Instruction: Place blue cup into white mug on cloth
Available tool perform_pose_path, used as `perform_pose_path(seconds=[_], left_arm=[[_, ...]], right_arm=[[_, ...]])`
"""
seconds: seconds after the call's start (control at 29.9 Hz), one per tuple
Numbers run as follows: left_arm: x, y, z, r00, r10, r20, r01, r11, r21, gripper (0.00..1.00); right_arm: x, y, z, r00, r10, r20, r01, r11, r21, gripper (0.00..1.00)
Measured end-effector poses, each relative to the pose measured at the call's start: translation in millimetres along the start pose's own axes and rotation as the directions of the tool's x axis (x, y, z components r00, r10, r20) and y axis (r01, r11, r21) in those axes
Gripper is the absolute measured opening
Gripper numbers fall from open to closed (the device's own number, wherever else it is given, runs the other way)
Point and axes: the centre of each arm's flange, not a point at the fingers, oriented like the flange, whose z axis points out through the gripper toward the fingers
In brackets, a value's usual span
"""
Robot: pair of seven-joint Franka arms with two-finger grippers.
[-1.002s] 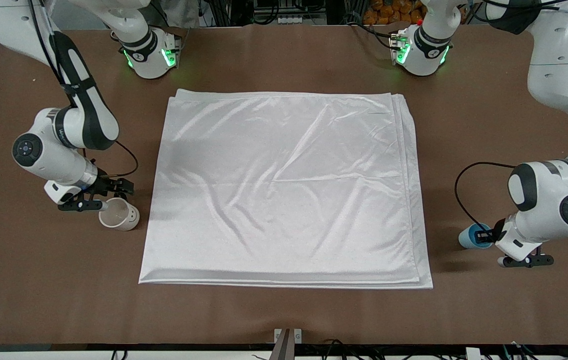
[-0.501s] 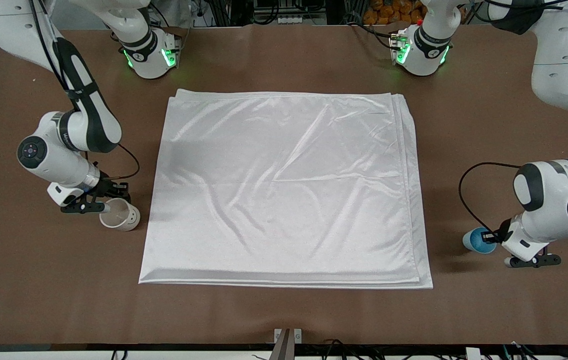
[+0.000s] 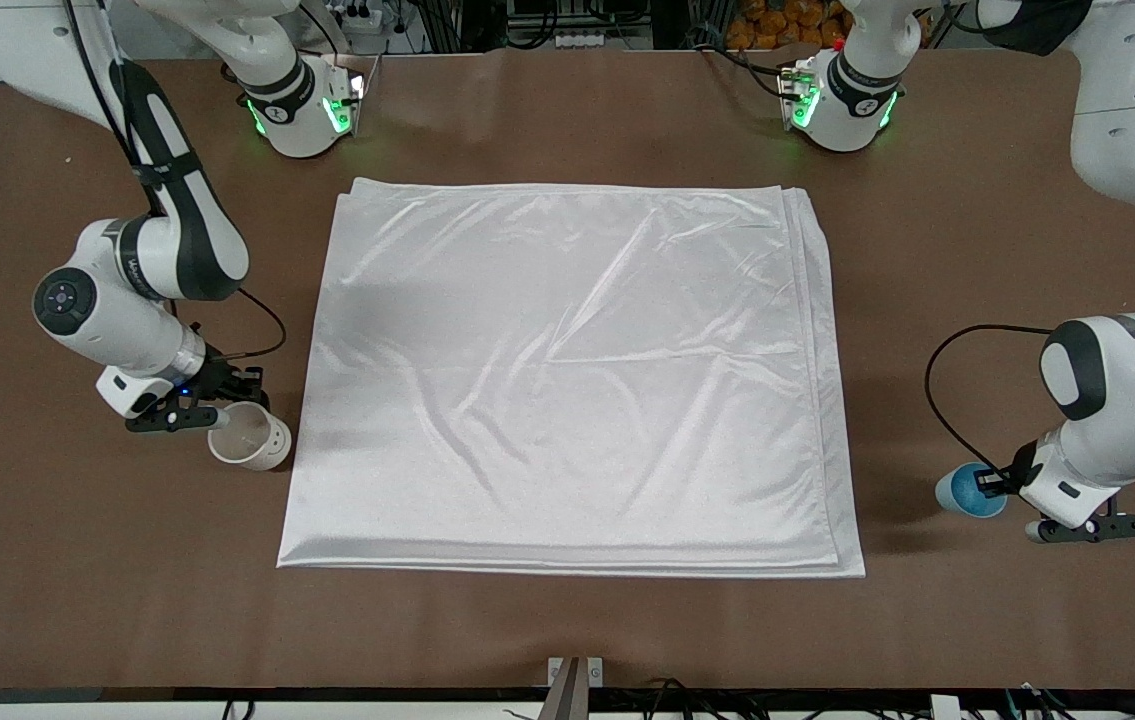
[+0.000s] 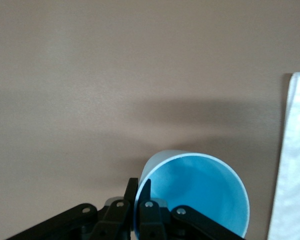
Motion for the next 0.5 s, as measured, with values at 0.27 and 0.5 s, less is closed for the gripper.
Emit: perform_pose_path(seconds=[0.27, 0.5], left_arm=[[-1, 6, -20, 0.999, -0.038, 0.012, 0.039, 0.999, -0.013, 0.04], [0, 34, -32, 0.996, -0.089, 0.012, 0.089, 0.996, -0.017, 0.04]], right_arm=[[23, -65, -48, 1.0, 0.007, 0.005, -0.007, 1.0, 0.007, 0.19], [23, -157, -61, 1.0, 0.0, -0.023, 0.0, 1.0, 0.016, 0.19]])
